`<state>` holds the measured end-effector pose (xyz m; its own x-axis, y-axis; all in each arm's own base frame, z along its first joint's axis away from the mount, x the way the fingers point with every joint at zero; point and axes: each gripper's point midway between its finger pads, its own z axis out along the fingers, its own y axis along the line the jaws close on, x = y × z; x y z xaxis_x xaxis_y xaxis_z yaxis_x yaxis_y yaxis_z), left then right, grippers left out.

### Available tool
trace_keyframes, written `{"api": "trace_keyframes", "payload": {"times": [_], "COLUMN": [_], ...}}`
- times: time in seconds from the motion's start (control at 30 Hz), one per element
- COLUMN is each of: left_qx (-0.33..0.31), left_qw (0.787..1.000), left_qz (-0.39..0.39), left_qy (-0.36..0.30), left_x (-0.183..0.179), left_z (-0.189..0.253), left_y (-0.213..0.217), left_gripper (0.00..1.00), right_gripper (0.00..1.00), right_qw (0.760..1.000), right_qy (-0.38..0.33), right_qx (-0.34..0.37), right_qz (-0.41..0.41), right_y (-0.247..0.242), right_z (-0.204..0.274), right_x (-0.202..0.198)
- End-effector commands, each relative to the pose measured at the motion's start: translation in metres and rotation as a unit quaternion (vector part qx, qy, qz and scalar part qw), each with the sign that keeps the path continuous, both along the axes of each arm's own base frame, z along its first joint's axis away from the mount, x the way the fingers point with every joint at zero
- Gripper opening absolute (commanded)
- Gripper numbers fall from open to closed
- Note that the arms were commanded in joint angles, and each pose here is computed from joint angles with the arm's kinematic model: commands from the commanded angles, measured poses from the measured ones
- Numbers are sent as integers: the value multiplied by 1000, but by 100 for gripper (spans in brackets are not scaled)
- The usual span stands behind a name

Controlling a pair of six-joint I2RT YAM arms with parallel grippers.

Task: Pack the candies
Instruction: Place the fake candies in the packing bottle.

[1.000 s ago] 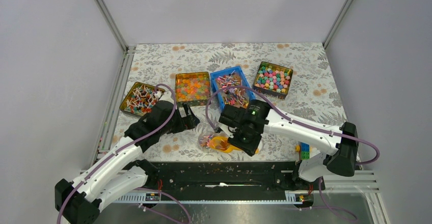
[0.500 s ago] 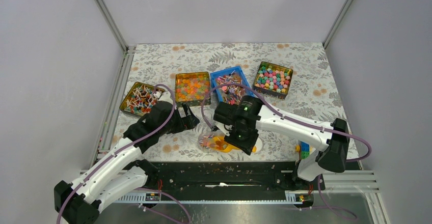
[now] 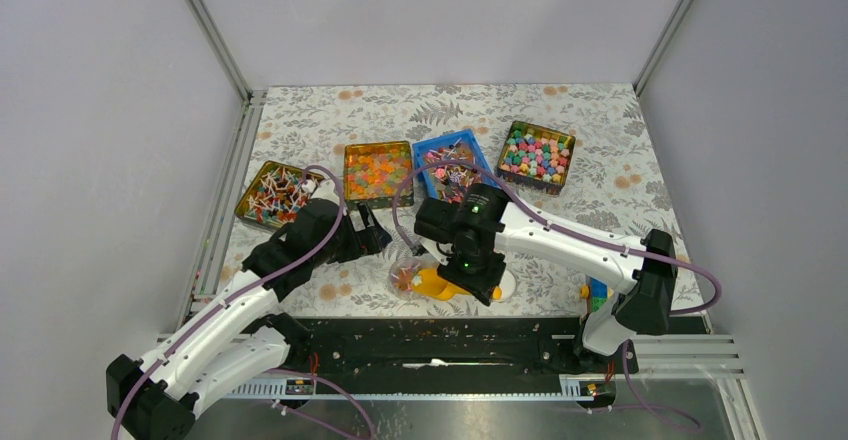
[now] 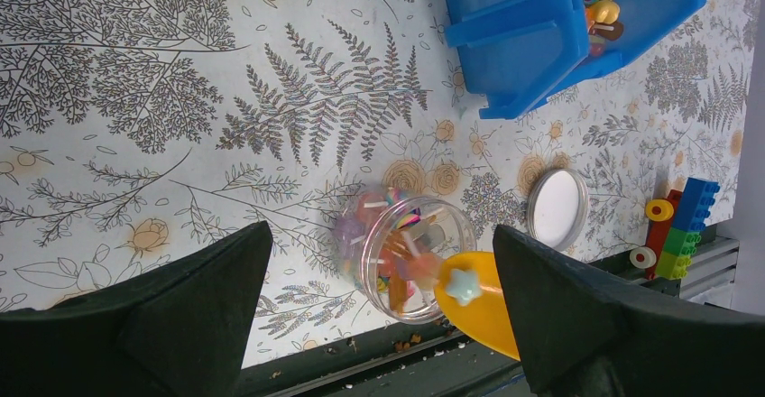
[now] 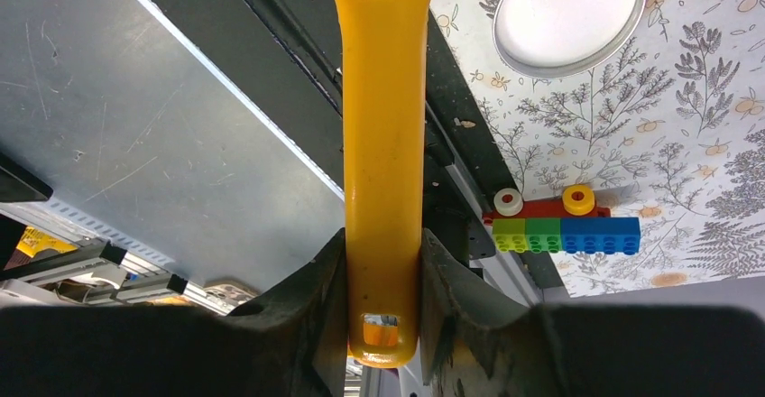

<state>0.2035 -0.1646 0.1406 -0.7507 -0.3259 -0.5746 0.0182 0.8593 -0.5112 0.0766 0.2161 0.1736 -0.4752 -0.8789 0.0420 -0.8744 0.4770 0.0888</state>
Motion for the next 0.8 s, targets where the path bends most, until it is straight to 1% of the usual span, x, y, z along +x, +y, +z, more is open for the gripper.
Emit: {"api": "trace_keyframes", "payload": {"times": [0.0, 0.37, 0.53, 0.77], "left_qx": [-3, -5, -6, -12], "left_qw": [1000, 1000, 1000, 1000], "left_qz": [6, 7, 7, 1], "left_qy": [-10, -11, -10, -10], "left_x": [4, 5, 5, 4], "left_z": [4, 5, 5, 6], "left_y": [-1, -1, -1, -4], "left_gripper": [97, 97, 97, 97], "right_gripper": [0, 0, 0, 0], "right_qw": [1000, 1000, 999, 991], "right_qy": [12, -1, -27, -73], "right_qx": [-10, -7, 31, 101], "right_qz": [-6, 0, -8, -49], "right_y": [-3, -6, 1, 17], "right_z": [9, 10, 12, 21], "right_x": [-8, -5, 1, 12]}}
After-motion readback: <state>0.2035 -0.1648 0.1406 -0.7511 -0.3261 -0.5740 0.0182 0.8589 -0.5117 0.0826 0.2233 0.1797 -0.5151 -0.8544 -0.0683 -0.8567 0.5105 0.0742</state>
